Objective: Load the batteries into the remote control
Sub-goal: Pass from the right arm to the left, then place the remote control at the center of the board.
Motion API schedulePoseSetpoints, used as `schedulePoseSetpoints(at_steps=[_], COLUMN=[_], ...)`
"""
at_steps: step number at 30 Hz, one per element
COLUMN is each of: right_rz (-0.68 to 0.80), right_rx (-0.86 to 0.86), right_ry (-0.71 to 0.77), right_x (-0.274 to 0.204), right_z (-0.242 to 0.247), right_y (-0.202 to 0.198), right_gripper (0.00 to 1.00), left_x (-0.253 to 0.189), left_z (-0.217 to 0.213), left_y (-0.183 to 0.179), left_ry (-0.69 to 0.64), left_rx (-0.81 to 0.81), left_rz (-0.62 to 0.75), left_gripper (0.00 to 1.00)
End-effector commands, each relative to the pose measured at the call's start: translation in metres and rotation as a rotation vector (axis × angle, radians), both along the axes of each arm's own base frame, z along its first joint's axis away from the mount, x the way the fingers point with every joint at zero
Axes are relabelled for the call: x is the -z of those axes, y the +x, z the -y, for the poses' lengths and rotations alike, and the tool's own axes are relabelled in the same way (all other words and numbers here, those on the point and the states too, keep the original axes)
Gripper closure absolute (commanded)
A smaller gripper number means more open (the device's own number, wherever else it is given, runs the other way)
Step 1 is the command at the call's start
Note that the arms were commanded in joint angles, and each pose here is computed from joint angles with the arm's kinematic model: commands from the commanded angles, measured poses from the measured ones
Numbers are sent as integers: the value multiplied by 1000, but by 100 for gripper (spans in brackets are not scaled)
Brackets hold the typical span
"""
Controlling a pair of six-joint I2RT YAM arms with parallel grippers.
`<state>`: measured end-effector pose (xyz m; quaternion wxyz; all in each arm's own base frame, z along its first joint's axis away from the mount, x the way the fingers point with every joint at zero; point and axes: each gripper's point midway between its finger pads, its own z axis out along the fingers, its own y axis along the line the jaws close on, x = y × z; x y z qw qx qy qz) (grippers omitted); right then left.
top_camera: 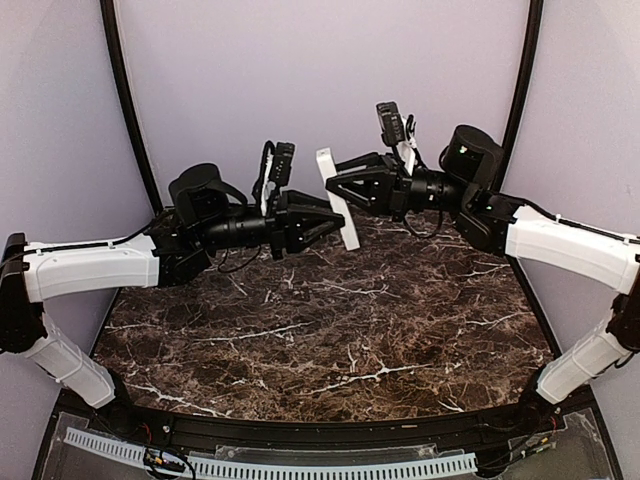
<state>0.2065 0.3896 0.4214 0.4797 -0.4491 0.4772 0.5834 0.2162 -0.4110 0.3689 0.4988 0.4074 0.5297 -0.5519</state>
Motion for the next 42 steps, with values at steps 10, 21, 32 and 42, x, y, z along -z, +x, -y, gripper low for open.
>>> schedulePoseSetpoints(at_steps=[10, 21, 32, 42], right_rz=[-224, -397, -422, -434], right_rx=[676, 862, 827, 839], right_ry=[-326, -625, -629, -650], right_x=[59, 141, 149, 158], right_z=[62, 97, 90, 94], right_y=[93, 104, 102, 100], right_gripper=[1, 1, 1, 1], left_x=[148, 282, 329, 349], left_z=[-60, -114, -136, -147], left_y=[73, 62, 65, 82], left_ry=[611, 1065, 1251, 1225], left_rx=[-609, -872, -1038, -1057], left_rz=[-494, -812, -1117, -1255], left_gripper=[100, 100, 100, 100])
